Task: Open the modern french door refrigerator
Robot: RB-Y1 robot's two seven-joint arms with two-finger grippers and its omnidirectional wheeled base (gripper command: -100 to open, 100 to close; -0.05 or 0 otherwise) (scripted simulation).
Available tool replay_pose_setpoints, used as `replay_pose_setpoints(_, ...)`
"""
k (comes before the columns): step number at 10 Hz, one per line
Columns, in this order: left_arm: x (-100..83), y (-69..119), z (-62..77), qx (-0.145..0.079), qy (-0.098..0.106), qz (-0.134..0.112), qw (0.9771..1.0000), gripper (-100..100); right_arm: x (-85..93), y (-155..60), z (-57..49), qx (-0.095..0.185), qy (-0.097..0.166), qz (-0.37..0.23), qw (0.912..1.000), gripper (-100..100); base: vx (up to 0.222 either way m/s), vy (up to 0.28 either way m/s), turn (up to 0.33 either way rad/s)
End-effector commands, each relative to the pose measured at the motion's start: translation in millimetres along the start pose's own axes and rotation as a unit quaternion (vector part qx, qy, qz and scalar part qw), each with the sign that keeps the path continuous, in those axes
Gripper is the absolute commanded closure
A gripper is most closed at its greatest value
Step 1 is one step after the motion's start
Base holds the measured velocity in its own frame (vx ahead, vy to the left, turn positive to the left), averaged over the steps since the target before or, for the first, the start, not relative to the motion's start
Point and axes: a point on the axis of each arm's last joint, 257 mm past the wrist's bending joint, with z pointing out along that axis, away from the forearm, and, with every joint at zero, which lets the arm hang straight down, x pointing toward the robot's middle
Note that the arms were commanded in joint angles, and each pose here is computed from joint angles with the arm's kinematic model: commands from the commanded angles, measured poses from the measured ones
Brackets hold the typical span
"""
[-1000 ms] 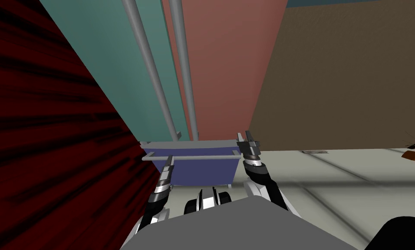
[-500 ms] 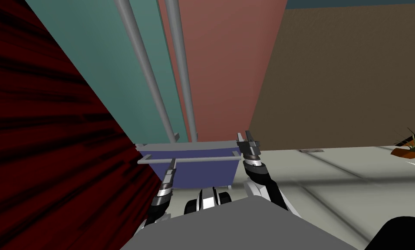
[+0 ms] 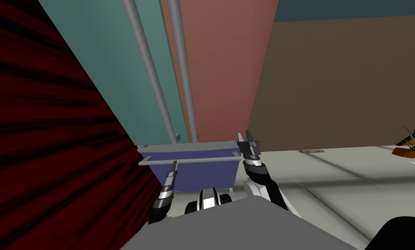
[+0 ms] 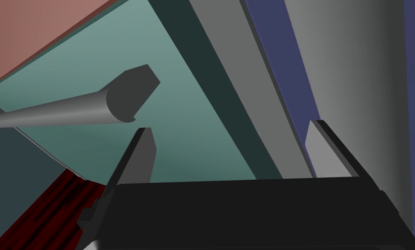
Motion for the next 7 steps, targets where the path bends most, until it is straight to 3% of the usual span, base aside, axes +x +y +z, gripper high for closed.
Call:
replay_pose_setpoints(1,15.1,16.6,-13.4,-0.023,0.013,-0.006,0.9996,-100,0.0,0.0,0.0,0.000,0.000,0.000,1.0000,0,0.018,0.003,-0.022)
replay_pose_setpoints(7,26.5,26.9,-23.8,-0.035,0.018,-0.010,0.9992,-100,0.0,0.0,0.0,0.000,0.000,0.000,1.0000,0,0.011,0.004,-0.008)
